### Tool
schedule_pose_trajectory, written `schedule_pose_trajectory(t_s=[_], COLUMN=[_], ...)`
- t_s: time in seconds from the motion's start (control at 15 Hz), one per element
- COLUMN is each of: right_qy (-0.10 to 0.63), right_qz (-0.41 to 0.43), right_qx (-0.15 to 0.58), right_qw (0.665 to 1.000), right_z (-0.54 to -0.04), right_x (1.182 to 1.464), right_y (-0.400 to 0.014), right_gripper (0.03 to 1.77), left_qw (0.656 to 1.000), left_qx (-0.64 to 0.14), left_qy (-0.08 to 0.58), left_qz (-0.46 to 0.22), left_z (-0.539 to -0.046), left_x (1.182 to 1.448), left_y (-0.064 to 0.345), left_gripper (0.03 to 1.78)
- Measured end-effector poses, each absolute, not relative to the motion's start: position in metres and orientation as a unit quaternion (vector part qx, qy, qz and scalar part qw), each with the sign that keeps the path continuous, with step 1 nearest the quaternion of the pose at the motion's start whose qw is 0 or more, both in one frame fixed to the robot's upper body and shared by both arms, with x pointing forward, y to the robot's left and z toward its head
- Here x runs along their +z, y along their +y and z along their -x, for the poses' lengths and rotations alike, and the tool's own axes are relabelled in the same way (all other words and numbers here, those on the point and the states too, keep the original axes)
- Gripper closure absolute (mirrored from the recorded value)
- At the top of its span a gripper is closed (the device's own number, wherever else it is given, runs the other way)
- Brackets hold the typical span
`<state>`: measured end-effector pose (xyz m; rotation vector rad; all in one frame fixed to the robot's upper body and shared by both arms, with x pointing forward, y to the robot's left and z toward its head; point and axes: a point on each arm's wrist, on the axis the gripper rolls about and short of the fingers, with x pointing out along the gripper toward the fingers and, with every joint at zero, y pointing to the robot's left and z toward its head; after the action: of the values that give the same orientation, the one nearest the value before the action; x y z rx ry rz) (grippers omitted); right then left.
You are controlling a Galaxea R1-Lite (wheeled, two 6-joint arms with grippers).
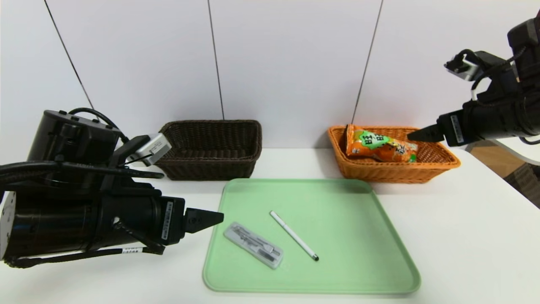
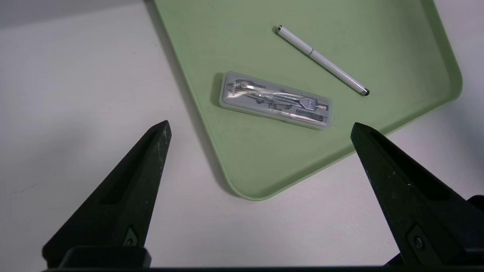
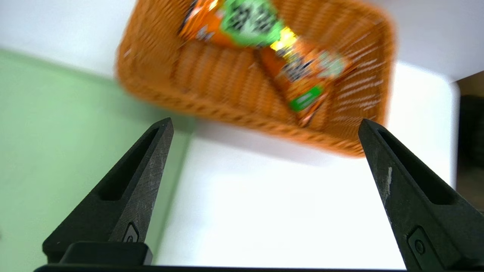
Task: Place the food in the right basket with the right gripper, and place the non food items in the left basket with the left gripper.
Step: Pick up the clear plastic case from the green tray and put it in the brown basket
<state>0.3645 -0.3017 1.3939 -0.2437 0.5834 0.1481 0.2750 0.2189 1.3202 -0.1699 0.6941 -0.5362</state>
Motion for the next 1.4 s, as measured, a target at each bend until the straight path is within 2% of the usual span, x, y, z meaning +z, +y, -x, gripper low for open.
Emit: schedule_pose_trajectory(t_s=[0.33, 0.67, 1.07, 1.4], right_qy=[0.323, 0.338, 0.34, 0.342], right_qz=[0.069, 0.078, 0.089, 0.082], right_qx=[0.163, 0.229, 0.262, 0.259], right_qw=[0.93, 0.91, 0.899, 0.899], right_z=[-0.31, -0.272, -0.252, -0.249], right_x=[1.369, 1.35, 1.342, 1.341], right_y=[-0.286, -0.273, -0.266, -0.266], right_gripper=[0.11, 0.11, 0.11, 0.11], left_qw=[0.901, 0.9, 0.887, 0.877], left_qx=[-0.266, -0.272, -0.305, -0.339], left_qy=[0.331, 0.329, 0.333, 0.325], left_qz=[0.088, 0.089, 0.096, 0.1], left_z=[-0.272, -0.269, -0.268, -0.277], left_x=[1.324, 1.325, 1.327, 1.336], left_y=[0.22, 0.221, 0.219, 0.212], left_gripper=[0.12, 0.12, 0.12, 0.12])
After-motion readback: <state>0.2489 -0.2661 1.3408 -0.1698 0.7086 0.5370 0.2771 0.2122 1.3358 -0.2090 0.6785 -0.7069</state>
